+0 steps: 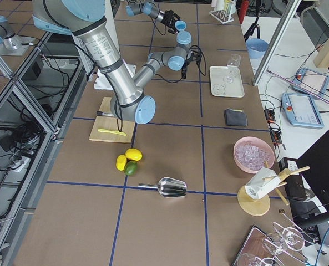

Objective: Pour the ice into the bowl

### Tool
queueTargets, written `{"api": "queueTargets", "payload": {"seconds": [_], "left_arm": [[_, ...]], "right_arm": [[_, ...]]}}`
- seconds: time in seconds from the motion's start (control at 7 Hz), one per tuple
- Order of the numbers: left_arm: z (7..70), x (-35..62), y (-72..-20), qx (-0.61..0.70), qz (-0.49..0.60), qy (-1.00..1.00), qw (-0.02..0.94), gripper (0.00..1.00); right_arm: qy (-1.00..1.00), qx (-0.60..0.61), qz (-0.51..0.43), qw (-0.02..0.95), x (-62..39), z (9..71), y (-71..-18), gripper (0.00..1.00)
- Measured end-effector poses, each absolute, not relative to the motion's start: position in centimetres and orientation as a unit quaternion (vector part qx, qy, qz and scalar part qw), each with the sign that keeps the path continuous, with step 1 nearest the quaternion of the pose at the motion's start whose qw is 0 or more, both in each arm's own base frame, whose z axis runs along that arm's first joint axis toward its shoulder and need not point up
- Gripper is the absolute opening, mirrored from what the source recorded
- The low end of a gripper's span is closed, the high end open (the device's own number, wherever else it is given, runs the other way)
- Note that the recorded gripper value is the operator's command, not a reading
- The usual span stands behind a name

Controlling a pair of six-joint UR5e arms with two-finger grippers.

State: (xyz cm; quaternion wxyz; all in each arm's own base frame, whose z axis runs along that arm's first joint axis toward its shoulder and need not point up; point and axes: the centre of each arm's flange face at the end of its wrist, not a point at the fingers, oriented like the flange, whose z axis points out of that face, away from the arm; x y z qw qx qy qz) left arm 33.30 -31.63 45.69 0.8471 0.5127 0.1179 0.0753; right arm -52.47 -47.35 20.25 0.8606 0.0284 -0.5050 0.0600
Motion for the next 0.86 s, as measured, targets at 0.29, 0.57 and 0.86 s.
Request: {"api": "queueTargets", "payload": {"seconds": [0.29, 0.57, 0.86], "left_arm": [[46.8, 32.4, -32.6, 0.494, 0.007, 0.147, 0.857, 0.0], [47.7, 31.9, -33.4, 0.473, -0.087, 0.187, 0.857, 0.0], [48.3, 31.3, -34.7, 0.462, -0.135, 0.199, 0.854, 0.0]], "right_arm": [[-0.504, 0.019, 0.058, 0.861, -55.1, 18.9, -47.2, 1.0], [-0.498, 0.016, 0.062, 0.865, -58.8, 17.0, -46.6, 1.0], [-0.491, 0.024, 0.066, 0.868, -62.8, 14.6, -45.2, 1.0]]}}
